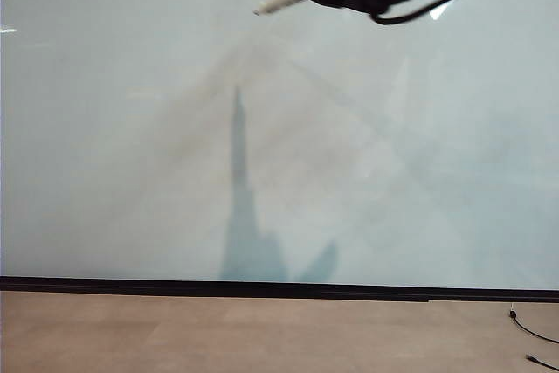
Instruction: Pick up the pen on the shelf to the right of the whiteboard and write the letter Z.
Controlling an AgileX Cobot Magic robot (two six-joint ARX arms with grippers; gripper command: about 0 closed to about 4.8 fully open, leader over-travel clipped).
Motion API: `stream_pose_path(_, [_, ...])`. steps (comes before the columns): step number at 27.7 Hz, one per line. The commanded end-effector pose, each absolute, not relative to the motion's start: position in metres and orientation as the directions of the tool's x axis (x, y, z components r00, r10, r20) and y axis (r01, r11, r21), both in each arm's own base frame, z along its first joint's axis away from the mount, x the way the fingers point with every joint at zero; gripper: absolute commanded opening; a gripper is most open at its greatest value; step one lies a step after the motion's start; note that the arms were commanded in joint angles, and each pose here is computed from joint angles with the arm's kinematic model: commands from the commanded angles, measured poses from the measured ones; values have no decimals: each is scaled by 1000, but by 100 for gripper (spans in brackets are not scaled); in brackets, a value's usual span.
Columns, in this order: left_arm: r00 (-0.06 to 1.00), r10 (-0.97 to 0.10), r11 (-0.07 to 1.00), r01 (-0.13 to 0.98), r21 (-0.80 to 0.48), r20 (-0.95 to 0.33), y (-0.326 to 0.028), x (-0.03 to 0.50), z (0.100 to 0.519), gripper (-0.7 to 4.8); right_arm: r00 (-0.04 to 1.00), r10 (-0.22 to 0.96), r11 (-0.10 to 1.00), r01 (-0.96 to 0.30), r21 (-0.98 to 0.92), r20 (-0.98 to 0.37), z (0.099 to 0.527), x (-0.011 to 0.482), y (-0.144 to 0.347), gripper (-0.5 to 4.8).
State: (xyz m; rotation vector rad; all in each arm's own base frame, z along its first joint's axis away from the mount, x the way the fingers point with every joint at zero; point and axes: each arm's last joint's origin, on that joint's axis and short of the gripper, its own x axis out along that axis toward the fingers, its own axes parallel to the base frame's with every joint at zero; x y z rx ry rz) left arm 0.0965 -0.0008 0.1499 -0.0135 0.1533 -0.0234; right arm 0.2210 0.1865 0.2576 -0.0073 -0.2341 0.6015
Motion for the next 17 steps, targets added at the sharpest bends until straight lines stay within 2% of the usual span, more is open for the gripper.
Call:
stream_pose_path(1, [989,-25,1000,23,-11,-145,-1,96,151,-4,770,583,807,-586,-73,260,267,225,201,-9])
stream_pose_path(7, [989,-25,1000,23,-11,-145,-1,96,151,-5,747,606,788,-611,-74,275,278,240,226,-9])
stream_pose_path(17, [989,-25,1000,23,-11,-145,-1,96,151,-4,763,598,796,-601,-73,245,286,250,234,-9])
